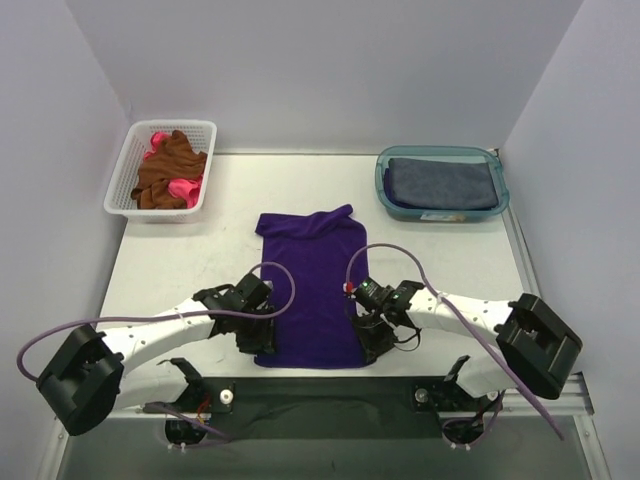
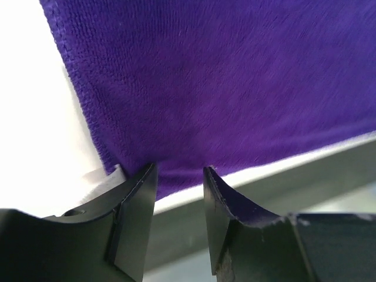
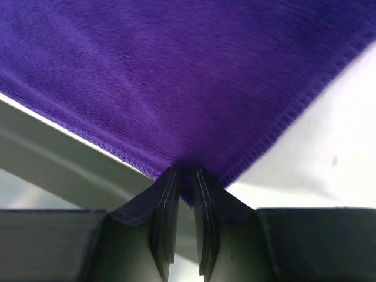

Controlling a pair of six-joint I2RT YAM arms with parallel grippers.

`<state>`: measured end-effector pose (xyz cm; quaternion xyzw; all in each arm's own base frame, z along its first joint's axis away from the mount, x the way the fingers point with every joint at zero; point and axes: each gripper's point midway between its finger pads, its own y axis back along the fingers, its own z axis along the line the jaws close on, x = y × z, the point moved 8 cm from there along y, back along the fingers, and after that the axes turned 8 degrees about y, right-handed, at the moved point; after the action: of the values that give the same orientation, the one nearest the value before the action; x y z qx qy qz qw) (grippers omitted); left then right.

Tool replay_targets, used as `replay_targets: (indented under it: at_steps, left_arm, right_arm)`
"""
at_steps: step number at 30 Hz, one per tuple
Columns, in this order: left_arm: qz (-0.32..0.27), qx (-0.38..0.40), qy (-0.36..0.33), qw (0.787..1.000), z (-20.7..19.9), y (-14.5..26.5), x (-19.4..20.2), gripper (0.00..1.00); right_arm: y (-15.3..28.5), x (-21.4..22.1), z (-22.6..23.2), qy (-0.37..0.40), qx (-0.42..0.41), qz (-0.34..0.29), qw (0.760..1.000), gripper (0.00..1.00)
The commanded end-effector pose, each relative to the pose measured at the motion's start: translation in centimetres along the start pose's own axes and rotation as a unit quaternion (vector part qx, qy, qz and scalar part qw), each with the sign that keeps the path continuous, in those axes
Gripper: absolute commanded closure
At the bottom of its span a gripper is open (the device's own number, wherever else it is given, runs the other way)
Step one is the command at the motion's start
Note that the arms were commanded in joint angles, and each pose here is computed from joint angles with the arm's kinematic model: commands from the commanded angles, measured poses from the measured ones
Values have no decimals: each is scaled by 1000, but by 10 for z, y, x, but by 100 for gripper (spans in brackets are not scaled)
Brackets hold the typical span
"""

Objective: Fold and stack the towels
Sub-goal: Flatten out the crumpled towel

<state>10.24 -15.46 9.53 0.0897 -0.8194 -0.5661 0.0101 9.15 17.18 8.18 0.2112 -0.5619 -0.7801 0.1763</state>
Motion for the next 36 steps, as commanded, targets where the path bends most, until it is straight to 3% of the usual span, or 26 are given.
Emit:
replay_targets:
  at_steps: [1, 5, 8, 10, 15, 21, 28, 31, 36]
  left_arm:
    - [70, -13, 18, 997, 9, 17, 35, 52]
    - [66, 15, 14, 998, 4, 38, 44, 51]
    - [-5, 39, -1, 999, -20, 68, 22, 47]
    - [-48, 55, -6, 997, -42, 88, 0, 45]
    - [-141, 32, 14, 989, -54, 101, -72, 35]
    - [-228, -5, 63, 972, -40, 102, -172, 27]
    - [-239, -21, 97, 966, -38, 71, -257, 29]
    - [-241, -19, 69, 968, -48, 63, -286, 31]
    - [-222, -20, -49, 974, -48, 48, -308, 29]
  right_arm:
    - [14, 26, -1, -34, 20, 39, 998, 82]
    - [40, 7, 7, -9, 17, -29, 999, 78]
    - [62, -14, 5, 23, 51, -102, 993, 68]
    - [81, -37, 3, 28, 72, -150, 986, 64]
    - [122, -91, -21, 15, 99, -217, 971, 52]
    - [155, -167, -49, 22, 116, -280, 953, 50]
    - [137, -250, -90, 16, 101, -291, 951, 50]
    - [132, -282, -102, 30, 99, -297, 949, 50]
    - [115, -320, -126, 24, 100, -299, 949, 50]
